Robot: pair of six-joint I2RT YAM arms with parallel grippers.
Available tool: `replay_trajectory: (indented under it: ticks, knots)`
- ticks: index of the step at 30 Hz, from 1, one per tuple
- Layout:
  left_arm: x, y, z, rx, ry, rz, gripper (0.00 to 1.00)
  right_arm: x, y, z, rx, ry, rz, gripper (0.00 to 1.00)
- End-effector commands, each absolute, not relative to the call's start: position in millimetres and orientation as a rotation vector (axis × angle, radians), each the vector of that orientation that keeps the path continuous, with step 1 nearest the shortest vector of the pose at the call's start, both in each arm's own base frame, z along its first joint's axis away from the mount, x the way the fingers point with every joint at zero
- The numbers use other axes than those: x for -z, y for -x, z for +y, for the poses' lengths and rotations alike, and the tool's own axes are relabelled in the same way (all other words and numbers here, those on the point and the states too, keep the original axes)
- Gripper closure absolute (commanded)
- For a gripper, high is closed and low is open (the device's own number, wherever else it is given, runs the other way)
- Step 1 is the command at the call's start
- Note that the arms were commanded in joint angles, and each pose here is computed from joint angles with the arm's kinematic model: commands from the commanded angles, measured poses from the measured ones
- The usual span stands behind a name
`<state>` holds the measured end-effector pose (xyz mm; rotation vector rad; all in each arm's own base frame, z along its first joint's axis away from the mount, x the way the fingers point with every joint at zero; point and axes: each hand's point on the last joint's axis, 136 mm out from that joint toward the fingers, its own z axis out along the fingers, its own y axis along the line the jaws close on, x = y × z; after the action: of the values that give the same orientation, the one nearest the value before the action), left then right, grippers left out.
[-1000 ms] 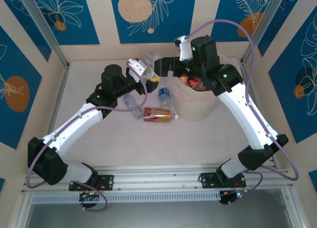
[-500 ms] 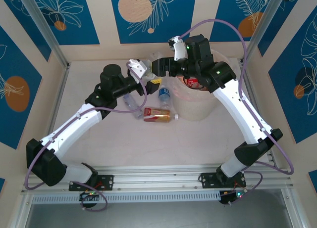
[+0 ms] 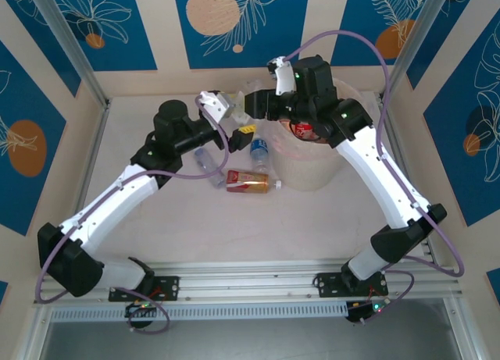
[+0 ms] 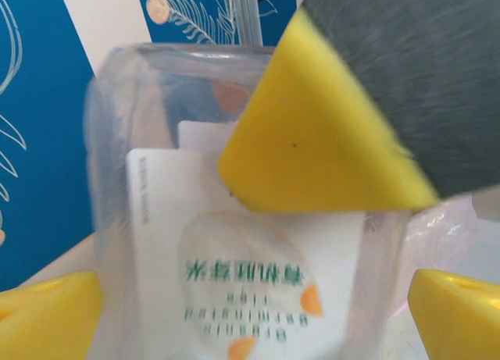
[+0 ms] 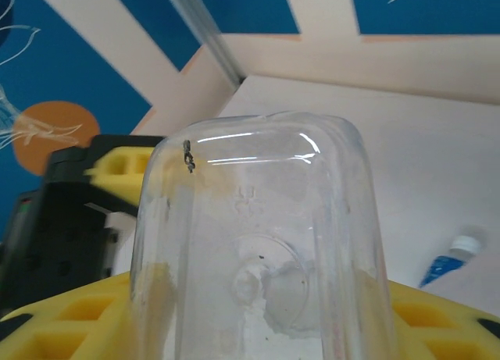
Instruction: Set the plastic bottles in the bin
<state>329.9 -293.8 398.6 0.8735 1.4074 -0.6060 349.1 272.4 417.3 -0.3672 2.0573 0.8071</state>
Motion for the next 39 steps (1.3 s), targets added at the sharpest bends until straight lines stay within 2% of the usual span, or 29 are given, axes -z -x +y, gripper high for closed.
replay_trajectory:
  ticks: [1,9,15,26,32,39]
  knots:
    - [-435.4,-310.9,-282.0,0.604,-0.81,1.304,0.0,-459.6,-352.3,227.8,-0.66,0.249,1.916,0.74]
    - [-432.1,-313.2,-258.3,0.549,-0.69,1.383,0.01,-502.6,-347.3,141.7,-0.544,-0.051,1.732,0.74]
    - [-417.7,-333.7,-238.8,0.459,-0.555,1.5,0.0,-487.8,-349.6,81.1,-0.407,-0.312,1.707,0.74]
    - [-390.9,-355.5,-228.6,0.401,-0.467,1.644,0.0,-440.4,-369.0,87.5,-0.597,-0.461,1.732,0.75]
    - [-382.2,-358.1,-229.1,0.409,-0.458,1.673,0.0,-412.5,-364.5,68.4,-0.637,-0.63,1.638,0.76]
    - [-377.9,-360.2,-223.9,0.387,-0.436,1.693,0.0,-371.9,-368.0,42.3,-0.643,-0.817,1.692,0.71]
